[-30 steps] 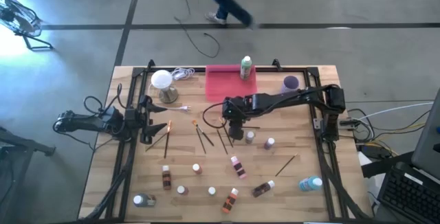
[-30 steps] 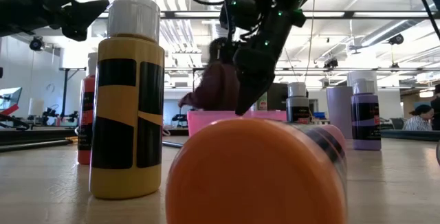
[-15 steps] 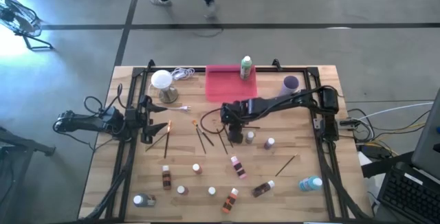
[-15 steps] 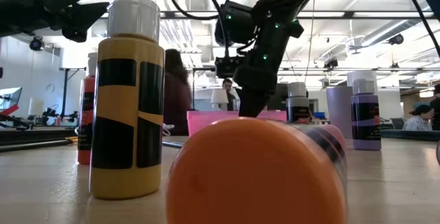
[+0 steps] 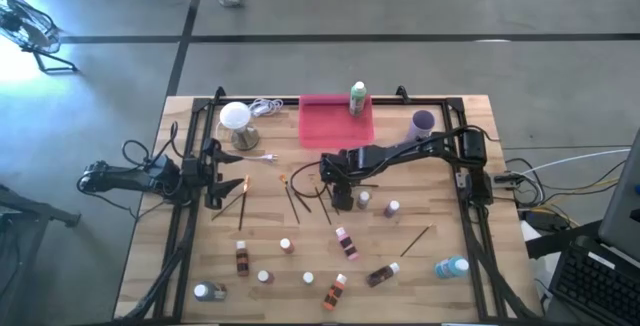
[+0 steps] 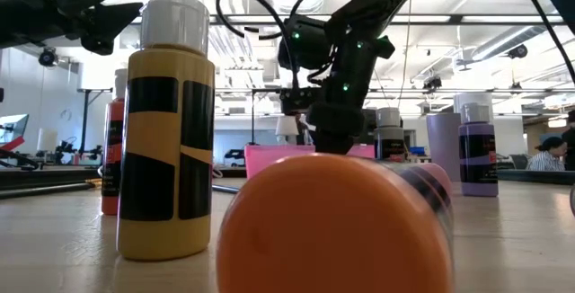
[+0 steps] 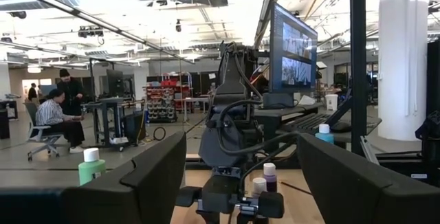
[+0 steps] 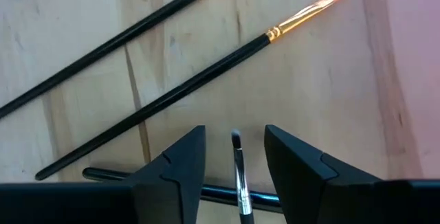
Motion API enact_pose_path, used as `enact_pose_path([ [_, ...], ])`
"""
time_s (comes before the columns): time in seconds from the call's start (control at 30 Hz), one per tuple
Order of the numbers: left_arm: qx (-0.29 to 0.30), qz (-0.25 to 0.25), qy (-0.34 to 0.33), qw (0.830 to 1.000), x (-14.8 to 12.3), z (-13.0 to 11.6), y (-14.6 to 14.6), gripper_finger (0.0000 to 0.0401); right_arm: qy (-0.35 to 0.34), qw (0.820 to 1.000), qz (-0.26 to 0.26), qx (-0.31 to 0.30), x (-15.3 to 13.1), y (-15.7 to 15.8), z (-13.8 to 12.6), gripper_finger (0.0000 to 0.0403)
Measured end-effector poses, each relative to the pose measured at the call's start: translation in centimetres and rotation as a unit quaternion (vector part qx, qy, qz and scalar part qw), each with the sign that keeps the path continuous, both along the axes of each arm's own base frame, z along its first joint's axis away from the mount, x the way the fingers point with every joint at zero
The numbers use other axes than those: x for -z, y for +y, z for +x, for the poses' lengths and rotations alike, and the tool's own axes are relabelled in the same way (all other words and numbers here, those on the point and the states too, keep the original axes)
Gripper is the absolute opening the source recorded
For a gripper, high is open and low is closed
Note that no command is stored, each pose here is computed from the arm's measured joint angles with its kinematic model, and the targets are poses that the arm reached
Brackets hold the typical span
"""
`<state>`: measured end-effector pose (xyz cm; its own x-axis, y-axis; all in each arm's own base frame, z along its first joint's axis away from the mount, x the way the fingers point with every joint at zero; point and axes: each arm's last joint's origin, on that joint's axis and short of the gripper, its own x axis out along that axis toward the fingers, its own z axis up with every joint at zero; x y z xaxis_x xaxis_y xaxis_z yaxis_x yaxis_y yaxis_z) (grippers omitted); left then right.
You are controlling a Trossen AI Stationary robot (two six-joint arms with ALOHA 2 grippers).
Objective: Pick & Place Paint Supplies
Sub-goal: Put the black silver paint brush into the violet cup
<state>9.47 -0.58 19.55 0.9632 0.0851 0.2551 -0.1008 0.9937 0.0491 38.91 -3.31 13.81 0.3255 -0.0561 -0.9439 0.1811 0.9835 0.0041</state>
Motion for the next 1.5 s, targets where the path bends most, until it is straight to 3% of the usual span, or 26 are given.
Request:
enact_pose_path([
  [0.4, -0.003, -0.001, 0.0, 1.0, 0.0, 0.0, 0.0, 0.0282, -0.001, 1.0, 0.0, 0.0, -0.1, 0.0, 0.0, 0.0017],
  [0.73, -0.003, 0.0, 0.001, 1.0, 0.0, 0.0, 0.0, 0.0282, -0.002, 1.0, -0.003, -0.008, -0.6, 0.0, -0.1, 0.0011],
  [1.0, -0.004, 0.008, 0.002, 1.0, 0.0, 0.0, 0.0, 0.0282, -0.057, 0.998, -0.016, -0.014, -5.0, 0.0, -1.0, 0.001],
  [1.23, -0.004, 0.008, 0.002, 1.0, 0.0, 0.0, 0.0, 0.0282, -0.114, 0.986, -0.113, 0.038, -11.6, -0.3, -4.1, 0.0009],
  [1.5, -0.009, 0.008, 0.004, 1.0, 0.1, 0.0, 0.0, 0.0282, -0.198, 0.926, -0.27, 0.174, -17.4, -0.8, -10.4, 0.0009],
])
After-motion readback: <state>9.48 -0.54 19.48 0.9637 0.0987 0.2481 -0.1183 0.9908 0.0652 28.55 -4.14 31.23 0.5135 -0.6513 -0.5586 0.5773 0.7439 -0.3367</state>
